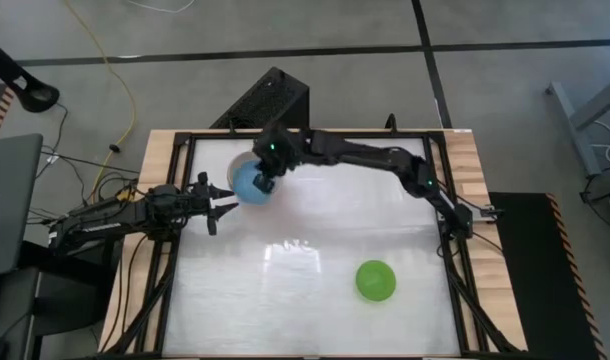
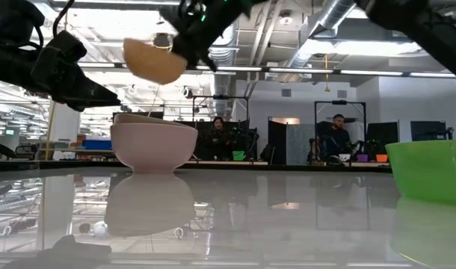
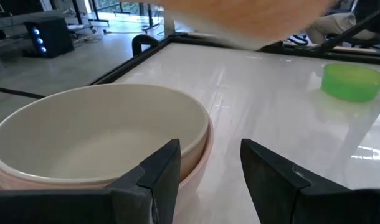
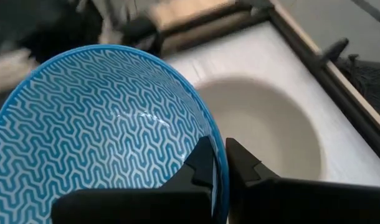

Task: Nest bowls inside each other
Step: Stack the blue bowl on top of the gray bowl

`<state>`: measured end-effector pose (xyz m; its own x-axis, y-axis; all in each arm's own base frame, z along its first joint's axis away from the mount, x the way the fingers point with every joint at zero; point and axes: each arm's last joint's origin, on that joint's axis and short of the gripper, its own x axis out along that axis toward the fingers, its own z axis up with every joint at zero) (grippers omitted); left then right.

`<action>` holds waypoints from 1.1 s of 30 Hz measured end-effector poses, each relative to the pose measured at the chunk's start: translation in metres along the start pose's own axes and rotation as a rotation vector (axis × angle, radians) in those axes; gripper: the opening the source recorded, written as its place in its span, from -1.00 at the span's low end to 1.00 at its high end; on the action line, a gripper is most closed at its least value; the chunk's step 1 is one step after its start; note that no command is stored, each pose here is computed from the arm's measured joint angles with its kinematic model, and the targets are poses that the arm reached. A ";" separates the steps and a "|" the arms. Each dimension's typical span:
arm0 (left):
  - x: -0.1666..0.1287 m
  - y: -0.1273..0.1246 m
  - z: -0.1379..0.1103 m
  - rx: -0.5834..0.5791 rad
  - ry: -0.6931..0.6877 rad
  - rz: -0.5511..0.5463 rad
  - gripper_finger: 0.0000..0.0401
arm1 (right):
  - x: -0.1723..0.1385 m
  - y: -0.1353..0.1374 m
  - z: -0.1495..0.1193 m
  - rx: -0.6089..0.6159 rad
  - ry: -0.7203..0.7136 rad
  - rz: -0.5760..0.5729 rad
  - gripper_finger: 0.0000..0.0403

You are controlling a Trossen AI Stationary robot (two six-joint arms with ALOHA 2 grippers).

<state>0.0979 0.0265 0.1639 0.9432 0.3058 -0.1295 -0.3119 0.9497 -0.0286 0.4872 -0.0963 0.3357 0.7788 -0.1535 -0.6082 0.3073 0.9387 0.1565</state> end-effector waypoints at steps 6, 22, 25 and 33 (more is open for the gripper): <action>0.000 0.000 0.000 0.000 -0.001 -0.003 -0.21 | 0.031 -0.048 0.004 0.129 -0.070 0.016 -0.90; 0.002 0.000 -0.002 0.002 0.029 -0.002 -0.21 | 0.102 -0.080 -0.032 0.259 -0.008 0.045 -0.90; 0.002 0.000 -0.002 0.002 0.032 -0.001 -0.21 | 0.105 -0.080 -0.034 0.260 -0.009 0.031 -0.90; 0.002 0.000 -0.002 0.002 0.033 0.000 -0.21 | 0.108 -0.083 -0.039 0.244 0.022 -0.005 -0.90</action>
<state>0.0998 0.0269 0.1612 0.9388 0.3039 -0.1624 -0.3120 0.9497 -0.0263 0.5243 -0.1790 0.2267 0.7656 -0.1489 -0.6258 0.4365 0.8349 0.3353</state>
